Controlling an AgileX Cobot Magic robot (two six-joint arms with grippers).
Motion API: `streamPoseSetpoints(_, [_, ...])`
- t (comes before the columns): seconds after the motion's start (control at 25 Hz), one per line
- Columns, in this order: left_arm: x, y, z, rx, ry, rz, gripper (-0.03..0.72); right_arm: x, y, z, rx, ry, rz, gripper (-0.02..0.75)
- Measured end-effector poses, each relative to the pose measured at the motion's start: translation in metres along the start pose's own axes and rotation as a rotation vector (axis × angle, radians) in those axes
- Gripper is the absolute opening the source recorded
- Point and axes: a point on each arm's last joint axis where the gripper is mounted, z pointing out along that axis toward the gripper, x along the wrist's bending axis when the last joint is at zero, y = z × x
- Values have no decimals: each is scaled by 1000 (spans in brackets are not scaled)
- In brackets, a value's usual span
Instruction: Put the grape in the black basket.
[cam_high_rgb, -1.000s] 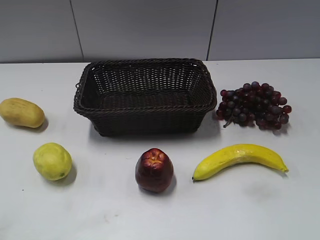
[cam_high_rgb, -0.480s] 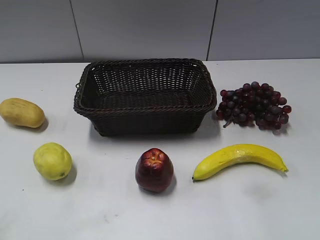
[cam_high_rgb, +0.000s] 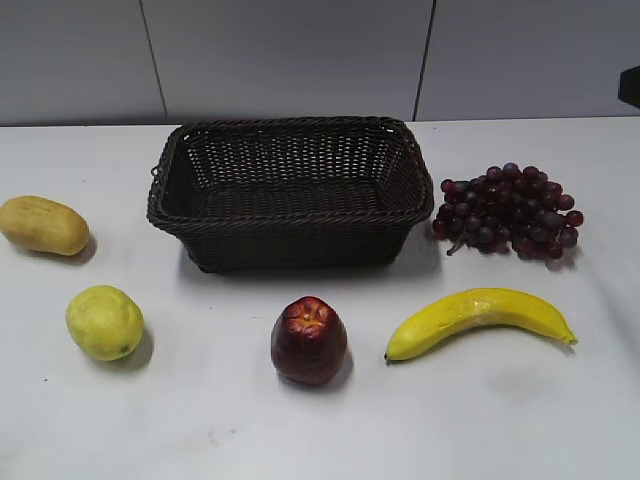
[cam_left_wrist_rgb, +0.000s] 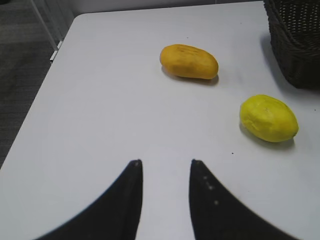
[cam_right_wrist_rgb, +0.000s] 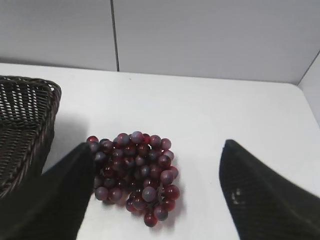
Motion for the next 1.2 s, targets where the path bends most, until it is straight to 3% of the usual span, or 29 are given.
streamPoseSetpoints(0.36, [0,0,0,0,0,0,236,1,33,82,423,20,0,589])
streamPoseSetpoints(0.68, [0,0,0,0,0,0,236,13,57,134,578,162,-25,591])
streamPoseSetpoints(1.04, [0,0,0,0,0,0,236,16,23,187,743,209,-9,643])
streamPoseSetpoints(1.2, [0,0,0,0,0,0,236,21,4,202,819,213,127,645])
